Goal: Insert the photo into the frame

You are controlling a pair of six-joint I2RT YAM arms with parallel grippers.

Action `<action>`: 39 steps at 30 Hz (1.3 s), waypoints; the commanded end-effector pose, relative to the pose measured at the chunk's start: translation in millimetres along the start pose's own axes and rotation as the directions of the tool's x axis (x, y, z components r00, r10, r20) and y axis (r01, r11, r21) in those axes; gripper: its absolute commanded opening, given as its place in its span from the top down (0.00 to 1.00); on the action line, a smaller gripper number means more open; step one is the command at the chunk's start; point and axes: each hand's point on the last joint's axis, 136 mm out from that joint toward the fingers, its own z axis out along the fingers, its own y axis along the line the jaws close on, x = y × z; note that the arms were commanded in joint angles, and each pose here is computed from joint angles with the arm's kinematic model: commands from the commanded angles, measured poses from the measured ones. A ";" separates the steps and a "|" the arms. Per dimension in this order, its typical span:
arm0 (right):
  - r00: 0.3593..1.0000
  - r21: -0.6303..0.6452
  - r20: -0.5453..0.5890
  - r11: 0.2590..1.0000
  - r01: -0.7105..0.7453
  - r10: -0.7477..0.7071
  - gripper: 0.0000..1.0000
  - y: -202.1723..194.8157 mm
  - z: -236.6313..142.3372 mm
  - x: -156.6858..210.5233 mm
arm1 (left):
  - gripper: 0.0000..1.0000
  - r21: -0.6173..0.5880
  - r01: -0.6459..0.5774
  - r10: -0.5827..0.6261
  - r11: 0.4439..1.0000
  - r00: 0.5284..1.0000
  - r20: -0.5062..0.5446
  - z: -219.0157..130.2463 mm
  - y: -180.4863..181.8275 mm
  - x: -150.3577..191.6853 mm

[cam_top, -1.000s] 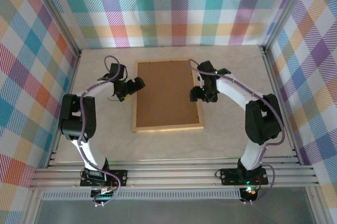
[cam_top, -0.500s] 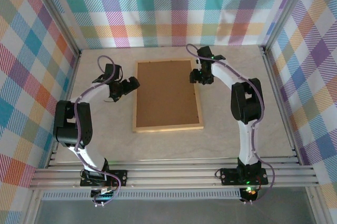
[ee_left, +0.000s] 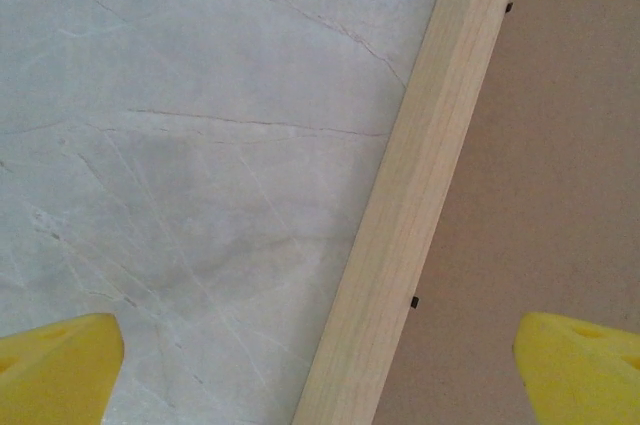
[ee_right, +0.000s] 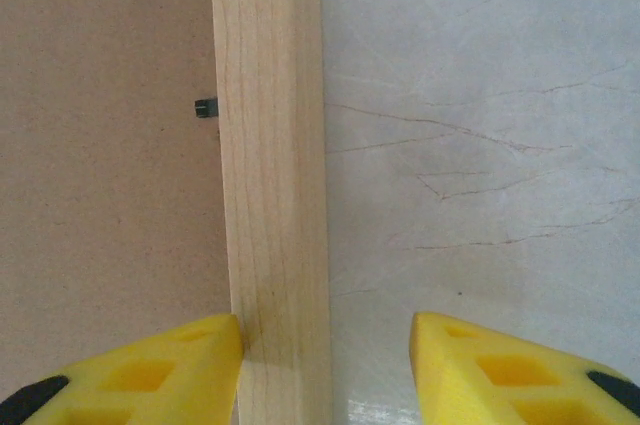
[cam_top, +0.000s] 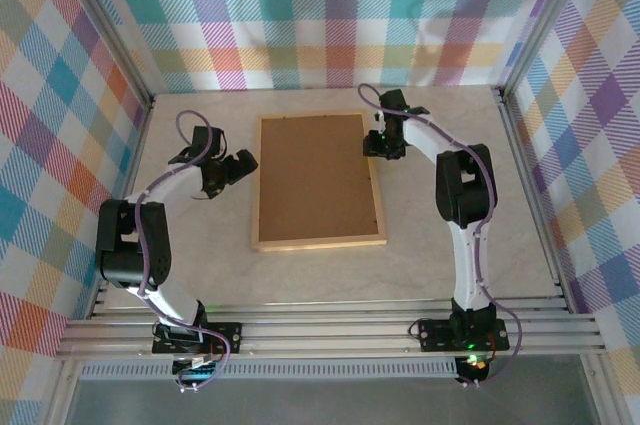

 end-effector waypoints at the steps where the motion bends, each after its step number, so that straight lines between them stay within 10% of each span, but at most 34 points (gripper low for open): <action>1: 0.999 -0.068 -0.035 0.998 -0.012 0.010 0.50 14.4 2.3 10.7 | 0.00 -0.021 0.027 -0.026 0.999 0.999 0.024 -6.3 9.7 -3.0; 18: 0.993 -0.033 -0.113 0.999 0.017 -0.020 0.82 0.6 1.7 53.6 | 0.01 -0.017 0.030 -0.030 0.999 0.999 0.011 0.1 10.3 -5.2; 39: 0.986 -0.024 -0.143 0.996 0.089 -0.091 0.81 -9.5 -24.8 91.9 | 0.28 0.076 -0.177 0.188 0.981 0.965 -0.185 47.3 -25.9 -19.8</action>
